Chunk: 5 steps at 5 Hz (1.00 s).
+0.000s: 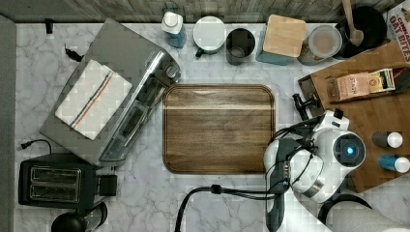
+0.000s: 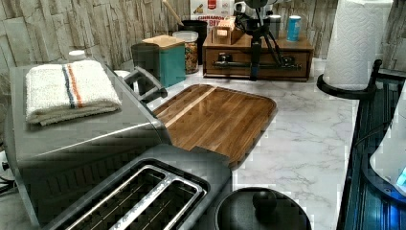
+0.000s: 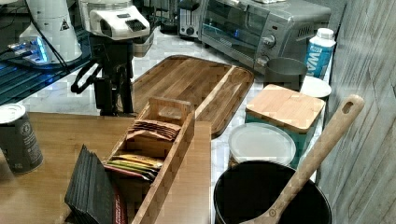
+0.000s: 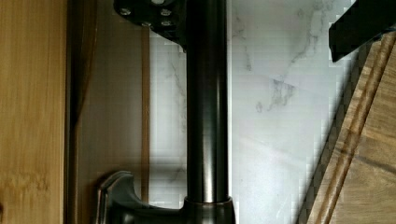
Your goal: Open the drawer.
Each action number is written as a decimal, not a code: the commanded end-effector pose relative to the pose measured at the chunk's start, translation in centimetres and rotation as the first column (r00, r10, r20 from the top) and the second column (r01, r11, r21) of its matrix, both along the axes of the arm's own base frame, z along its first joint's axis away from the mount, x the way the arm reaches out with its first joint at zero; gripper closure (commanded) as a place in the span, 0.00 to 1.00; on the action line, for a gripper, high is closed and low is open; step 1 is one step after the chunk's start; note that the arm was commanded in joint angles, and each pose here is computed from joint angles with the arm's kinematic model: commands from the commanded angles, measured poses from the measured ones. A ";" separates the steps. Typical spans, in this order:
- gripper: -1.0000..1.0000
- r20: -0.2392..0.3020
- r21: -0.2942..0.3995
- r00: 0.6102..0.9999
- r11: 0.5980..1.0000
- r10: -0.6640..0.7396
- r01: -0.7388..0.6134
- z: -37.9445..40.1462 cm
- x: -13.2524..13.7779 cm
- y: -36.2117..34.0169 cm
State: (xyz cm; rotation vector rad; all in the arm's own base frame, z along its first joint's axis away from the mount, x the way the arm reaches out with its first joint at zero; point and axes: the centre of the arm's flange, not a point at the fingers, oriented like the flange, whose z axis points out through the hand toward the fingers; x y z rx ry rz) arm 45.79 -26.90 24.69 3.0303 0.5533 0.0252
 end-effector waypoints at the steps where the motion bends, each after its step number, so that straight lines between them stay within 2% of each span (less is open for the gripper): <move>1: 0.00 -0.042 0.136 0.977 0.970 0.208 -0.200 1.0 -0.5 5.2; 2: 0.00 -0.038 0.139 0.988 0.980 0.151 -0.144 0.6 -3.0 9.9; 3: 0.00 -0.023 0.103 0.993 0.988 0.120 -0.117 0.7 -5.0 14.3; 5: 0.00 -0.029 0.102 0.990 0.986 0.136 -0.132 1.2 -7.6 21.0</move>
